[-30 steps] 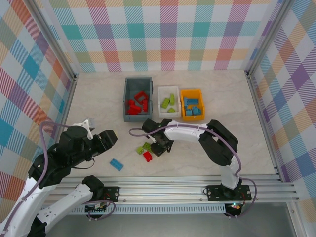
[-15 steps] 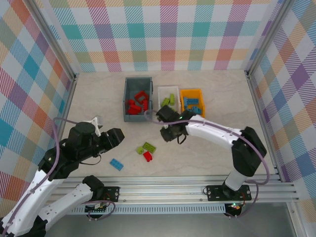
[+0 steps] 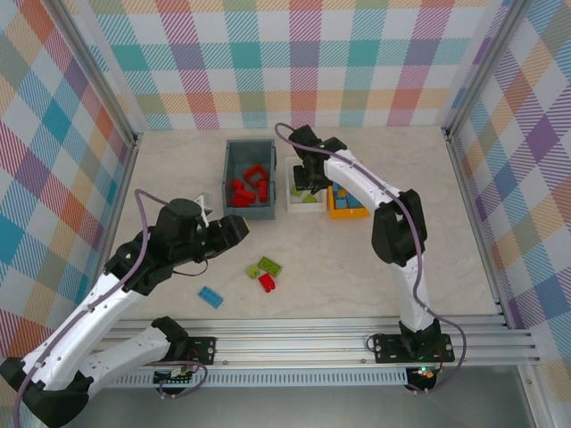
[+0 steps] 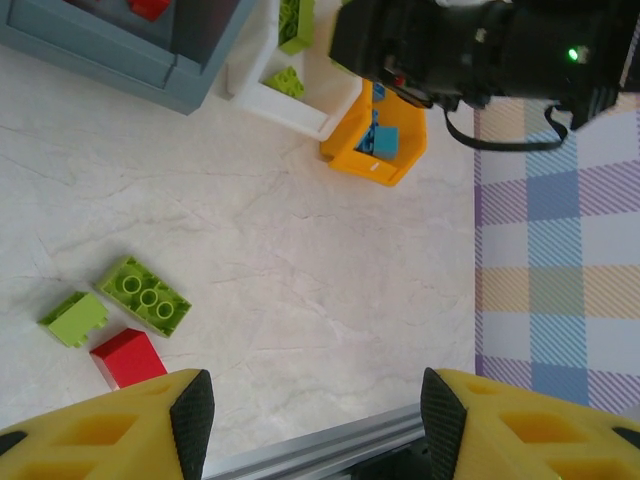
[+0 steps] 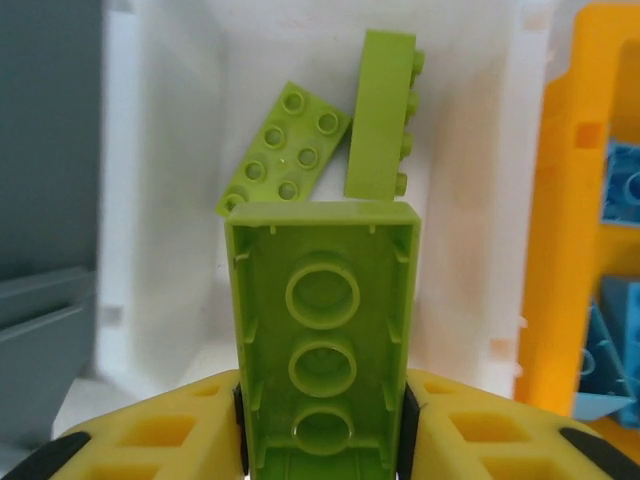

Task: Sort the legos into containers by color

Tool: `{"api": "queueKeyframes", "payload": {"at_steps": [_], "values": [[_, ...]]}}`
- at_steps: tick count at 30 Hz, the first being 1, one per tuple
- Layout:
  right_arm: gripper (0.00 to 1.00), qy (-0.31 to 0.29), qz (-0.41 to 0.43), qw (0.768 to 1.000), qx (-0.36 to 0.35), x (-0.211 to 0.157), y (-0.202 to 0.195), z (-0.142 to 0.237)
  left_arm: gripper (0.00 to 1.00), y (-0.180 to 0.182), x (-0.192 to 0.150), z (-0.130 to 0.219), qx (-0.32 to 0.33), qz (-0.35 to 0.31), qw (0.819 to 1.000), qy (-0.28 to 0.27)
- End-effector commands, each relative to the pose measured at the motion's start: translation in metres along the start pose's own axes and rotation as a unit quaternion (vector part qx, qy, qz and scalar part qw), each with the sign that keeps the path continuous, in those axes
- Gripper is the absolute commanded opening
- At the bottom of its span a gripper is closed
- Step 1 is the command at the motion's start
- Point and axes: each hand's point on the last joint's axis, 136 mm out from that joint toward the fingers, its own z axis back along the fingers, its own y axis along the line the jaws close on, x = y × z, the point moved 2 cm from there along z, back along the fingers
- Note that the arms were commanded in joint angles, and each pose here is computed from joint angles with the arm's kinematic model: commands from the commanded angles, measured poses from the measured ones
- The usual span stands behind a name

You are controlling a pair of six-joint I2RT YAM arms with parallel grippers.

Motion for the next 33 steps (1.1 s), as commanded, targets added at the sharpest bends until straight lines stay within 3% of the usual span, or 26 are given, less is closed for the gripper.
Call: {"api": "queueKeyframes", "payload": {"at_steps": [1,7,14,19,25,28,33], "values": [[0.46,0.025,-0.019,1.0,-0.007,-0.002,0.002,0.004,0.59,-0.004,-0.008,-0.008,-0.001,-0.006,1.0,0.014],[0.6,0.017,-0.018,1.0,0.0,0.001,0.008,0.013,0.59,0.012,-0.034,-0.024,0.052,-0.017,0.997,0.046],[0.6,-0.095,-0.007,0.994,0.045,0.001,0.012,0.106,0.62,0.039,-0.084,-0.047,0.131,-0.022,0.988,0.075],[0.63,-0.165,0.027,0.974,0.154,-0.06,0.021,0.168,0.69,0.049,-0.12,-0.076,0.174,-0.025,0.981,0.084],[0.67,-0.156,0.067,0.953,0.252,-0.163,0.017,0.202,0.78,0.07,-0.139,-0.112,0.233,-0.03,0.968,0.086],[0.67,-0.148,0.059,0.952,0.262,-0.196,0.005,0.213,0.78,0.085,-0.144,-0.123,0.271,-0.031,0.958,0.094],[0.67,-0.141,0.043,0.945,0.293,-0.219,-0.004,0.224,0.72,0.112,-0.142,-0.134,0.316,-0.018,0.944,0.09]]}}
